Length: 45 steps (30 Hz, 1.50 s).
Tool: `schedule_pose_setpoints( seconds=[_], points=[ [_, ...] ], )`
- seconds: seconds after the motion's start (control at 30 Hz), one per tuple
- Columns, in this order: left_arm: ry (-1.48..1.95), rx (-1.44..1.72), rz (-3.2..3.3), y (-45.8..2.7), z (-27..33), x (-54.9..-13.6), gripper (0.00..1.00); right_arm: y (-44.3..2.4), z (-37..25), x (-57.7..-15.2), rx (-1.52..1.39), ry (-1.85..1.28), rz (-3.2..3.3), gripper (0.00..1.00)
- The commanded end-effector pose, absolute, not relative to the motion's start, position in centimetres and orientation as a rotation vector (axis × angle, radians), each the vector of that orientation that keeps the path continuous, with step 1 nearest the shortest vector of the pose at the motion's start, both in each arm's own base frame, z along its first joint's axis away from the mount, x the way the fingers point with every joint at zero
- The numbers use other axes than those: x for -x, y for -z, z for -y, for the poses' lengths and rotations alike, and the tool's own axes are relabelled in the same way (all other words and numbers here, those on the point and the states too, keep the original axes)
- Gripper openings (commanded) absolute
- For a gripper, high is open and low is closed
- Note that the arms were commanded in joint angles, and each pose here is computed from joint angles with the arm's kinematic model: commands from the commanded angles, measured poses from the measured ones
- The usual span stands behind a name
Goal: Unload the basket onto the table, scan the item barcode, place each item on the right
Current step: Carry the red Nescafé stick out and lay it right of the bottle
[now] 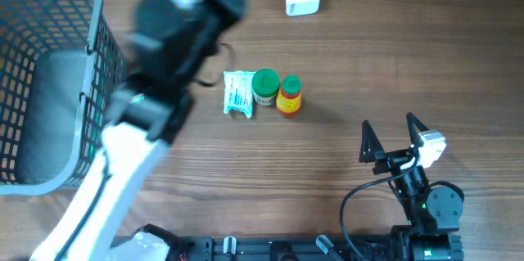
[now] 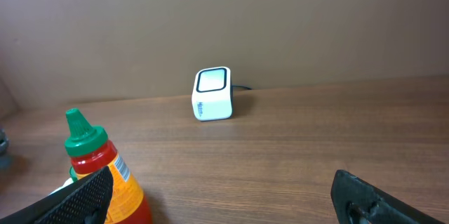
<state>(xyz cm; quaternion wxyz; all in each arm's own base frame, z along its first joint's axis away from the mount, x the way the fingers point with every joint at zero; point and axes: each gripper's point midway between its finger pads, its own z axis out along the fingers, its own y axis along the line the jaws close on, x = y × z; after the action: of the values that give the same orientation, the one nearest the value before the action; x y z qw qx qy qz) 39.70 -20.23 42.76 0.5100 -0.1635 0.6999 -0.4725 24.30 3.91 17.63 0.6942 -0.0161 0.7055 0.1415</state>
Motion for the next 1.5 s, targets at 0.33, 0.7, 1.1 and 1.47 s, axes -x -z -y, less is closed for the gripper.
schedule_pose_setpoints(
  seconds=[0.33,0.7,1.1,1.47],
  points=[
    [0.714,-0.282,-2.069,-24.1,37.2,-37.5,0.04,-17.8,-3.9,-24.3,0.027,-0.315,-1.567,1.00],
    [0.473,-0.460,-2.404,-12.5,37.6,-33.2,0.04,-17.8,-3.9,-24.3,0.027,-0.316,-1.567,1.00],
    [0.205,-0.611,-2.529,-5.2,36.3,-31.1,0.04,-17.8,-3.9,-24.3,0.027,-0.316,-1.567,1.00],
    [0.174,-0.585,-2.493,-7.3,36.1,-31.8,0.23,-17.8,-3.9,-24.3,0.027,-0.316,-1.567,1.00]
  ],
)
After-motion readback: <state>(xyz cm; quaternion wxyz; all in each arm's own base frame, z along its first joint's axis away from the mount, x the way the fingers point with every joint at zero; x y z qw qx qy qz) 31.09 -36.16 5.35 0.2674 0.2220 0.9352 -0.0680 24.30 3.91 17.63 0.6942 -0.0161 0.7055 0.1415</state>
